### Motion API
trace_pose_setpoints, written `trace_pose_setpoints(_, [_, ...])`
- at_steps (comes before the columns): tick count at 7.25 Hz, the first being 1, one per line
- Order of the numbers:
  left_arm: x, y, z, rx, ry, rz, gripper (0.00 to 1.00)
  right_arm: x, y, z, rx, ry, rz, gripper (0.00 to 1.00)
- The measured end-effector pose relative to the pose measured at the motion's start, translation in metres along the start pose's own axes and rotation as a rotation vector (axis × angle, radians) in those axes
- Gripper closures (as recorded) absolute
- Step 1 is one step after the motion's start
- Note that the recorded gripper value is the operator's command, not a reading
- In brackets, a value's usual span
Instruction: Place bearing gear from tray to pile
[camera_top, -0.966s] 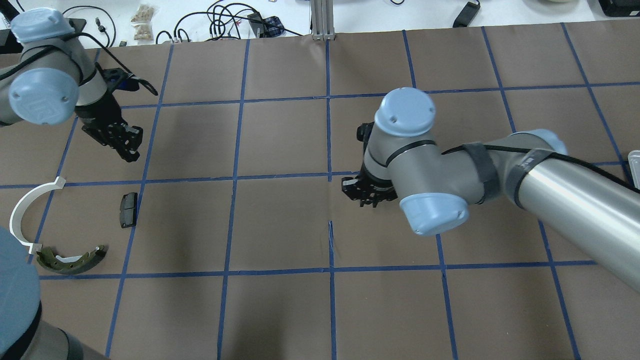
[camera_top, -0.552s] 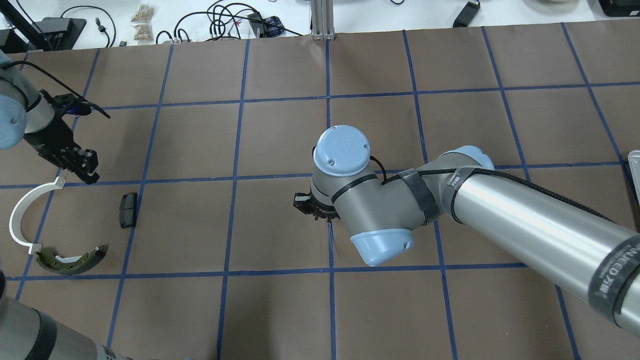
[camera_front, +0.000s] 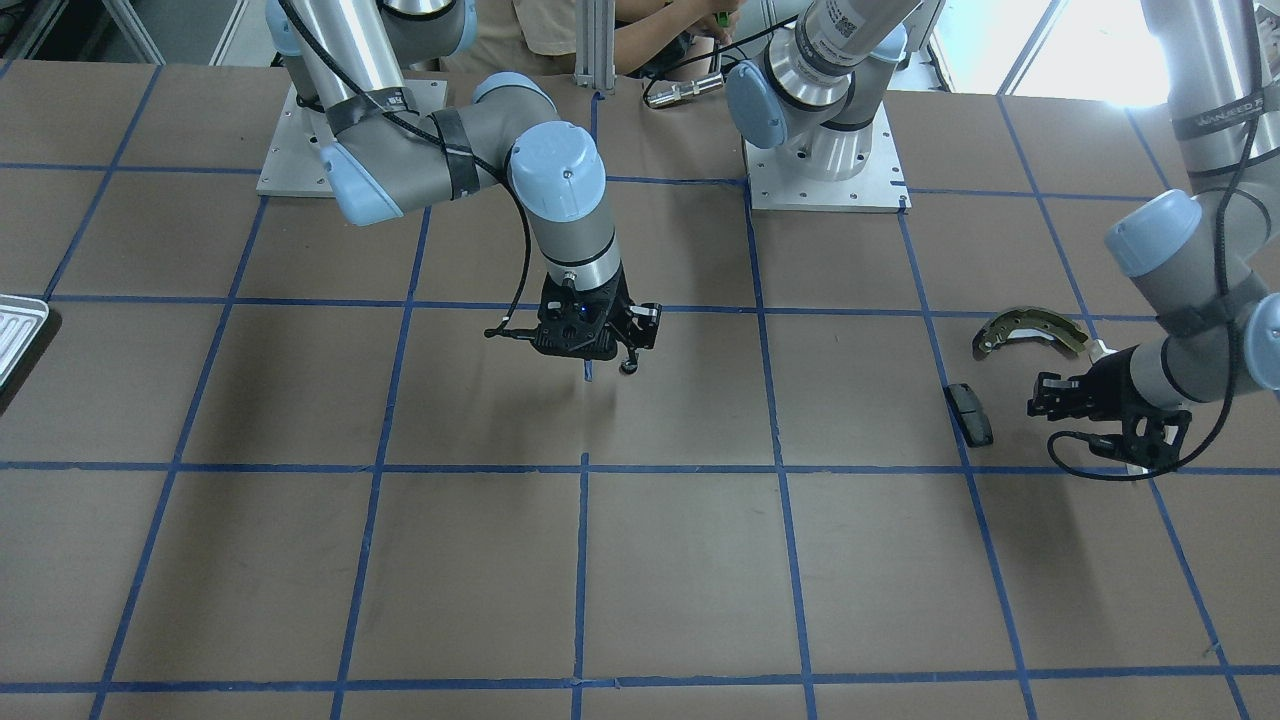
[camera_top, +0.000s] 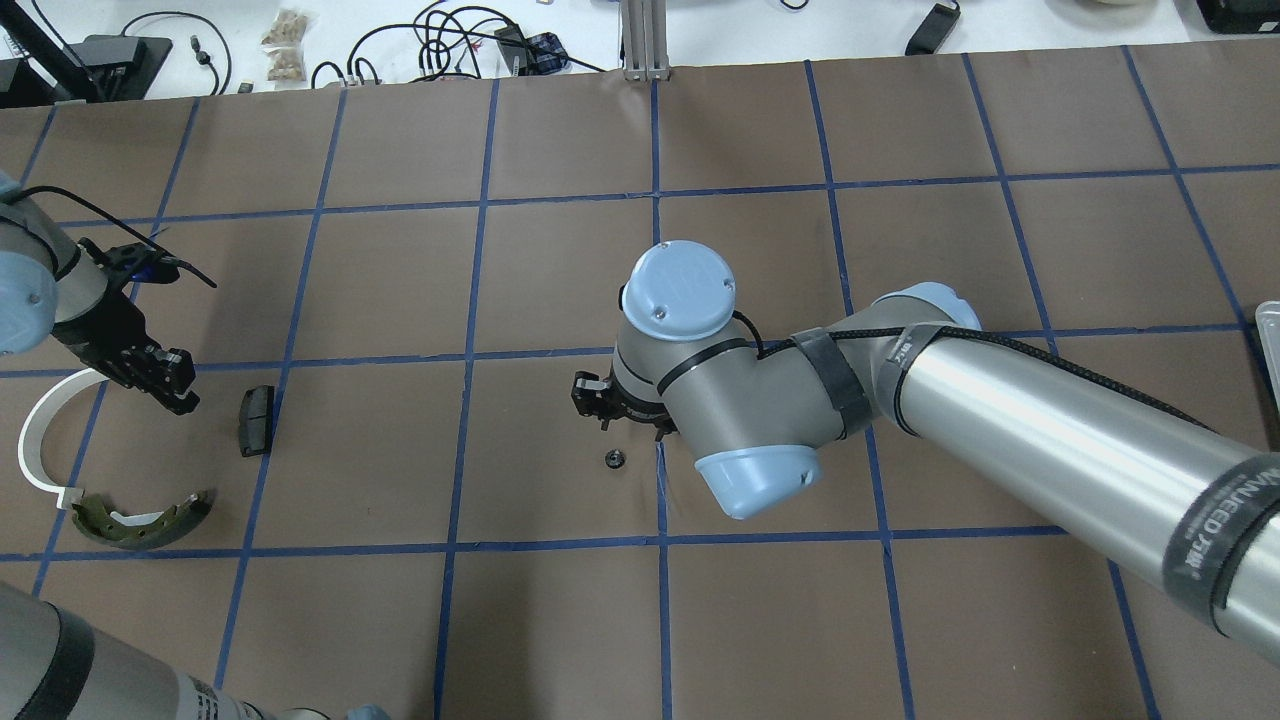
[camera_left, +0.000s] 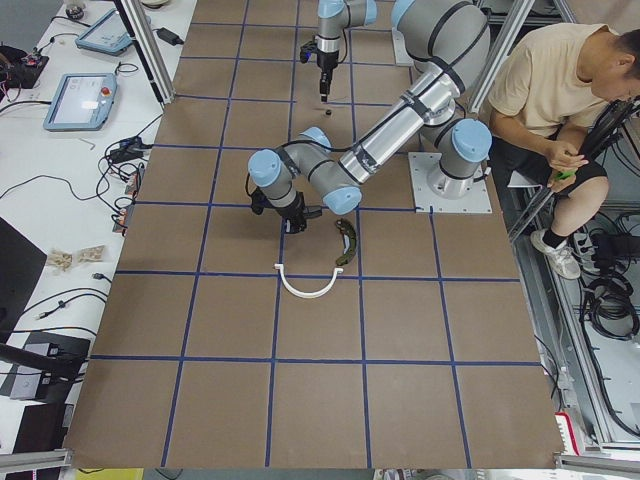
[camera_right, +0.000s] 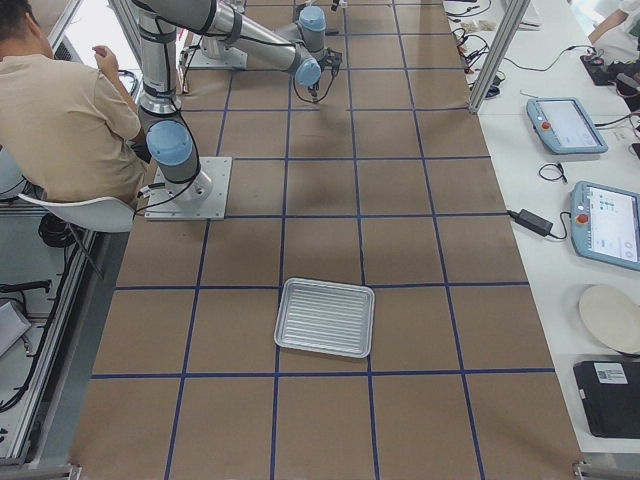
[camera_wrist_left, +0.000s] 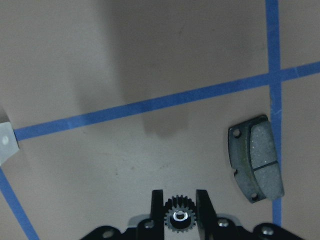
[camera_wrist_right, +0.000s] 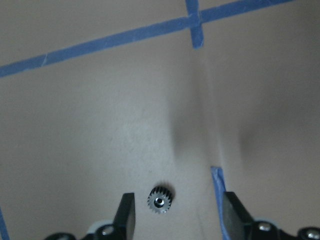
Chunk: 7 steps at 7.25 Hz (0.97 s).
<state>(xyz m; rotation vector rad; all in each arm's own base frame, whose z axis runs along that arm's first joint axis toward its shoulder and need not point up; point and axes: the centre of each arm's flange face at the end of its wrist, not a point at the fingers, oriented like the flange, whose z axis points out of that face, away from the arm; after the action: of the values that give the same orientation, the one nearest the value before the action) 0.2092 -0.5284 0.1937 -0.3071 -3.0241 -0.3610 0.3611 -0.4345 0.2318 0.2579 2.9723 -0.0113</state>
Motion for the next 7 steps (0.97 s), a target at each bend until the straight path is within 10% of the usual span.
trace_pose_setpoints(2, [0.005,0.004,0.016,0.013,-0.017,0.001,1.00,0.043,-0.070,-0.051,-0.050,0.130,-0.119,0.00])
trace_pose_setpoints(4, [0.006,0.007,0.017,0.006,-0.025,0.001,0.01,0.112,-0.138,-0.121,-0.066,0.246,-0.259,0.00])
trace_pose_setpoints(7, [0.004,0.012,0.009,-0.043,-0.098,0.003,0.00,0.151,-0.127,-0.224,-0.027,0.275,-0.286,0.00])
